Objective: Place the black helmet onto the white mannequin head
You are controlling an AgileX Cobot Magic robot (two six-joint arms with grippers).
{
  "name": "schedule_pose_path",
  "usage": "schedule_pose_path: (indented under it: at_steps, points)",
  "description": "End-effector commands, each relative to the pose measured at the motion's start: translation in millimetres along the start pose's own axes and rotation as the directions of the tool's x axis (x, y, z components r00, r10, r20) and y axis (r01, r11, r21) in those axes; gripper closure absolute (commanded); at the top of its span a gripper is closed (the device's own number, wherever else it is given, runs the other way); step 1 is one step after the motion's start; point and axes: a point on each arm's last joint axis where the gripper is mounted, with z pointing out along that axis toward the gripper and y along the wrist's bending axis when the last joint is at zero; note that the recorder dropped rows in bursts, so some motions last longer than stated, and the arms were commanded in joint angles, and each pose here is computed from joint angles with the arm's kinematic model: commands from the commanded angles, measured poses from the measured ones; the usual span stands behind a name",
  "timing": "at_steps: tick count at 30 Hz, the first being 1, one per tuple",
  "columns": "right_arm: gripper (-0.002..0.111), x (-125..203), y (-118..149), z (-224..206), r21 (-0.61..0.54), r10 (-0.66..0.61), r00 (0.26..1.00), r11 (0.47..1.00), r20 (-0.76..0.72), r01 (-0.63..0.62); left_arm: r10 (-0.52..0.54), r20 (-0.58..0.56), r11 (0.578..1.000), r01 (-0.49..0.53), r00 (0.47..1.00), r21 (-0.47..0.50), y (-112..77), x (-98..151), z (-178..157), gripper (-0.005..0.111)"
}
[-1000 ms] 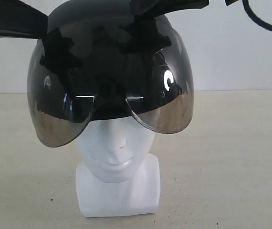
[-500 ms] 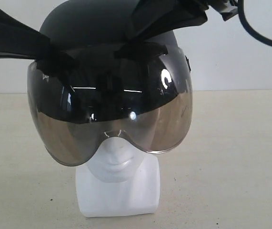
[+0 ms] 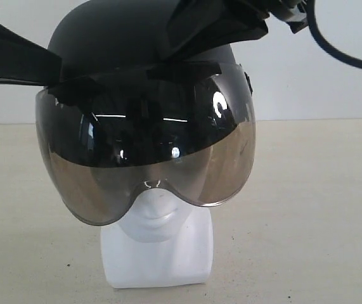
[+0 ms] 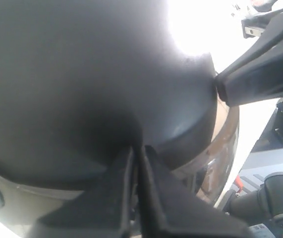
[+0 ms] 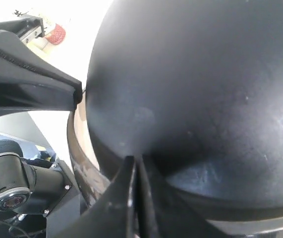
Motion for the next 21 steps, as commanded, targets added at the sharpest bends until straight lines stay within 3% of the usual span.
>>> schedule_pose_path:
  at_steps: [1, 21]
  points:
    - [0.108, 7.9, -11.2, 3.2, 0.093, -0.009, 0.997, 0.995, -0.075, 0.016, 0.014, -0.033, 1.0, -0.014, 0.999, 0.015, -2.7, 4.5, -0.6, 0.102]
    - [0.108, 12.7, -15.3, -1.6, 0.158, 0.0, 0.994, 0.987, -0.112, 0.018, 0.023, -0.071, 0.999, -0.021, 0.997, 0.028, -4.1, 8.5, -1.1, 0.102]
